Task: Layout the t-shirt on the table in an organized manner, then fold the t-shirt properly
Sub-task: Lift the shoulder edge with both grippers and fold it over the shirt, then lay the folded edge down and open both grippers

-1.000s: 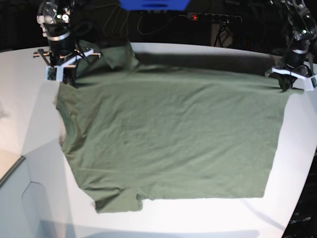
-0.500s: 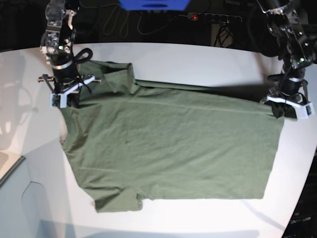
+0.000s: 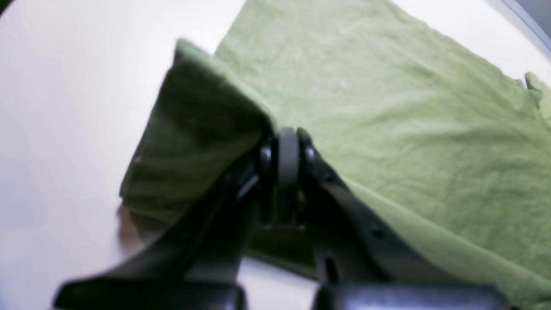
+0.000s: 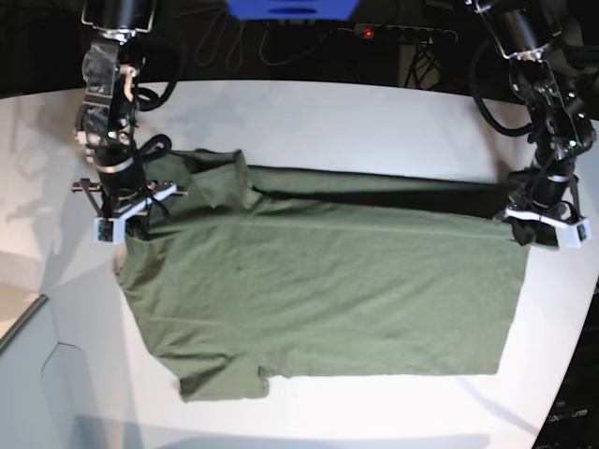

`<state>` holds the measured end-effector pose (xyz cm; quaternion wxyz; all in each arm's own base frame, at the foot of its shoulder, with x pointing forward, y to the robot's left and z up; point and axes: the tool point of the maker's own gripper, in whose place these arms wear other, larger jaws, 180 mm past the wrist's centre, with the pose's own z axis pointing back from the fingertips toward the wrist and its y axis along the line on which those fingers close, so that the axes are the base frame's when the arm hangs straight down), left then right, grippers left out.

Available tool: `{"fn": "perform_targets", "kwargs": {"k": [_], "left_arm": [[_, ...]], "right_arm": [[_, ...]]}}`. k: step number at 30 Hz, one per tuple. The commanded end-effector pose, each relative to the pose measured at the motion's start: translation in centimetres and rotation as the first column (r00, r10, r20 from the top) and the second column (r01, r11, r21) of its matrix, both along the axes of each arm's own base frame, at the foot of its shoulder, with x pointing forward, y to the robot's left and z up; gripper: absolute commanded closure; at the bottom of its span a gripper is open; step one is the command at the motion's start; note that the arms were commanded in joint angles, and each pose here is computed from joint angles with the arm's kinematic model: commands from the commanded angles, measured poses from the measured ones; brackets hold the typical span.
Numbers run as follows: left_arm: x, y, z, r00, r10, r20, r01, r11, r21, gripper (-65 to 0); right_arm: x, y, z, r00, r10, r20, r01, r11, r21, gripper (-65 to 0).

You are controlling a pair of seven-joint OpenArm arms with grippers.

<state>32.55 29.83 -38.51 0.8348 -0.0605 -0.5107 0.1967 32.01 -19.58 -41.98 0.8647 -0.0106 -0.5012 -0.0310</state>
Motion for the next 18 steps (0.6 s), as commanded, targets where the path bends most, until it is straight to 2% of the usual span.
{"fn": "perform_targets", "kwargs": {"k": [1,18], "left_arm": [[1.4,0.7,2.0,0.998,0.006,0.069,-0.007,1.000,0.016,0.0],[3.4,1.1,0.7,0.998,0.027,0.051,-0.025,0.999,-0.041,0.0]], "right_arm": [[1.3,-0.5,1.4,0.998,0.002,0.056,-0.001,1.000,-0.006,0.0],[4.7,-0.6,1.5,0.998,-0.004,0.069,0.002,1.000,0.016,0.0]]}}
